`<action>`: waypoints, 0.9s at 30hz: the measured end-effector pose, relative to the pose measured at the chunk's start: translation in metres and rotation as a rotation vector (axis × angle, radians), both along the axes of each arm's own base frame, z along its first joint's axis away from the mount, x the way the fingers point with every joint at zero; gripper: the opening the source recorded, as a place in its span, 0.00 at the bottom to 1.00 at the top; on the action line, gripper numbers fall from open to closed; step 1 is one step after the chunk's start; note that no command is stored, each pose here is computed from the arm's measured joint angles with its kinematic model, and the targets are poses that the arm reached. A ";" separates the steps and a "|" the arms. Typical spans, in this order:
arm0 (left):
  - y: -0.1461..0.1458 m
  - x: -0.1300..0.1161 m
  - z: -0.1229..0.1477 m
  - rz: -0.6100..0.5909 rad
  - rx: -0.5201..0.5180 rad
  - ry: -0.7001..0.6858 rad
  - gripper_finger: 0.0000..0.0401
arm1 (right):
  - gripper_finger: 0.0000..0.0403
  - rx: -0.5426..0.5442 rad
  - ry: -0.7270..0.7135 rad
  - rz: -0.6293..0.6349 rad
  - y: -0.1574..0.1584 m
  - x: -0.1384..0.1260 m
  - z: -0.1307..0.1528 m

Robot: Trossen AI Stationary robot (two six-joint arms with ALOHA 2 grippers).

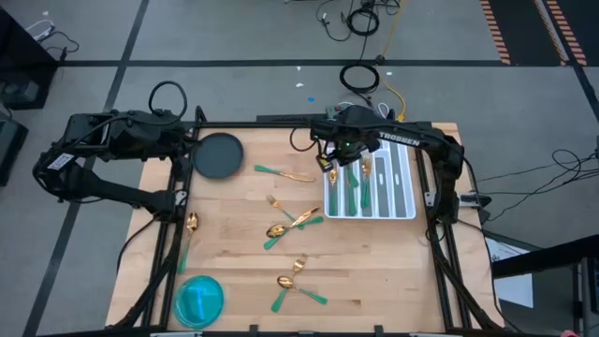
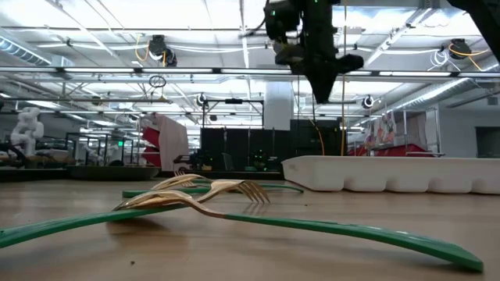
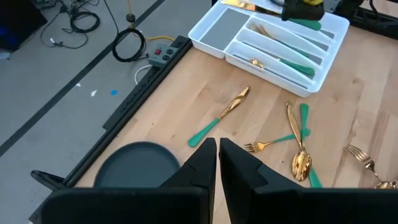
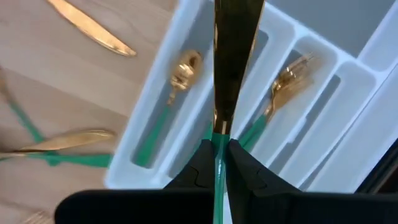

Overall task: Sort silverware
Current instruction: Put the green knife on the silverware organizer

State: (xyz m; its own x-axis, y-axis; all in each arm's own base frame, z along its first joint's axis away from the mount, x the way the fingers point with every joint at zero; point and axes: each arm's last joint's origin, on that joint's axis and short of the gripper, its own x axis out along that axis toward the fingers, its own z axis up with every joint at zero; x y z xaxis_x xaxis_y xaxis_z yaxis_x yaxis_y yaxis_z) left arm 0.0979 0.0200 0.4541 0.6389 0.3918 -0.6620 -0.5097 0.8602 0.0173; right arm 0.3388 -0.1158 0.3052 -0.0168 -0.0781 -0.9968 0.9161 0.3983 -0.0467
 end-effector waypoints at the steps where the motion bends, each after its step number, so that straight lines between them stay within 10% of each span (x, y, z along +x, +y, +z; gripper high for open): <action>1: 0.000 0.000 0.000 0.000 0.000 0.000 0.07 | 0.00 0.009 0.021 -0.003 -0.001 -0.001 -0.006; 7: 0.000 0.000 0.000 -0.001 0.001 0.001 0.07 | 0.00 0.091 0.097 -0.008 -0.001 -0.011 -0.044; 27: 0.000 0.001 0.001 -0.016 0.024 0.003 0.07 | 0.00 0.129 -0.284 -0.269 0.016 -0.064 -0.103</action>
